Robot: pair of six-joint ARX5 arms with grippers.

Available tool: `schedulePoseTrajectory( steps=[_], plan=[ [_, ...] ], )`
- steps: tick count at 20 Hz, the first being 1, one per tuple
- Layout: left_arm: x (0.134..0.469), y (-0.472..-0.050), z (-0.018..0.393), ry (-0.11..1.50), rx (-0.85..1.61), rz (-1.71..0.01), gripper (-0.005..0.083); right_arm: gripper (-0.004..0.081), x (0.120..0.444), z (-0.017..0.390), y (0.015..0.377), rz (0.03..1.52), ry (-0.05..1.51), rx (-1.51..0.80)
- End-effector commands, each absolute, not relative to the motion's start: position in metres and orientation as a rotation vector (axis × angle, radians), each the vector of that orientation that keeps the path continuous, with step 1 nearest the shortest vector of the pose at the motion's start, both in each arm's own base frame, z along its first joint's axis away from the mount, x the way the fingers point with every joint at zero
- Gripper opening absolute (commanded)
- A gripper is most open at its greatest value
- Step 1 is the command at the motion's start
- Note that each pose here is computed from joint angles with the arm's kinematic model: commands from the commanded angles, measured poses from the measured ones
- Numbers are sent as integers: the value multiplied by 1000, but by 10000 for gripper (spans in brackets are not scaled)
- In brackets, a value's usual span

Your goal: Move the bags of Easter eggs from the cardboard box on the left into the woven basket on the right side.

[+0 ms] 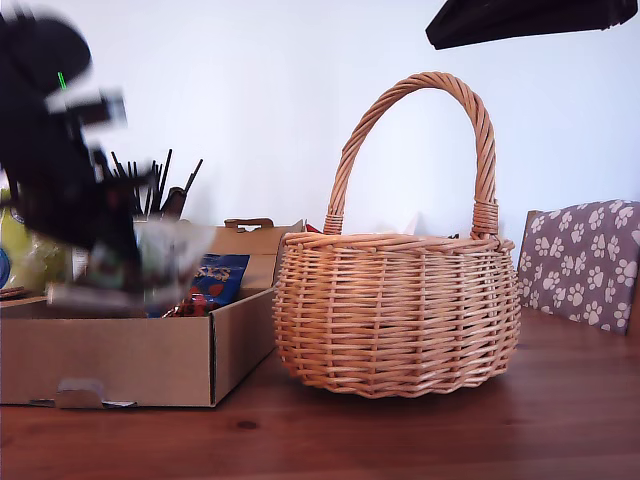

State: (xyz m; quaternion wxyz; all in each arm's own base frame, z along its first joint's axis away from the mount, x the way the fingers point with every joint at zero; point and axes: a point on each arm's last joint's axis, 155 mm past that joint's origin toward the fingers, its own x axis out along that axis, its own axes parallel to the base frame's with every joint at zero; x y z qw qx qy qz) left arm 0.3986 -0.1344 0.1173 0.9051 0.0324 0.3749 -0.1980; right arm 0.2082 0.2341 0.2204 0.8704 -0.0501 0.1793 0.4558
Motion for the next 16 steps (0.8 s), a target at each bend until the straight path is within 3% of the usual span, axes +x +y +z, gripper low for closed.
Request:
schedulePoseTrajectory(
  steps=[1,6,11,16],
  plan=[
    [387,-141,142,726,50,-455,137,-13,210,225,234,944,361,-105],
    [353,-189,199,607,-34,-664,137,-13,227,219,210,787,376,-139],
    [333,-252,218,539,-72,-820,138,-13,225,207,176,655,448,-140],
    [331,-306,219,473,-112,-905,137,-13,218,215,166,641,428,-116]
  ],
)
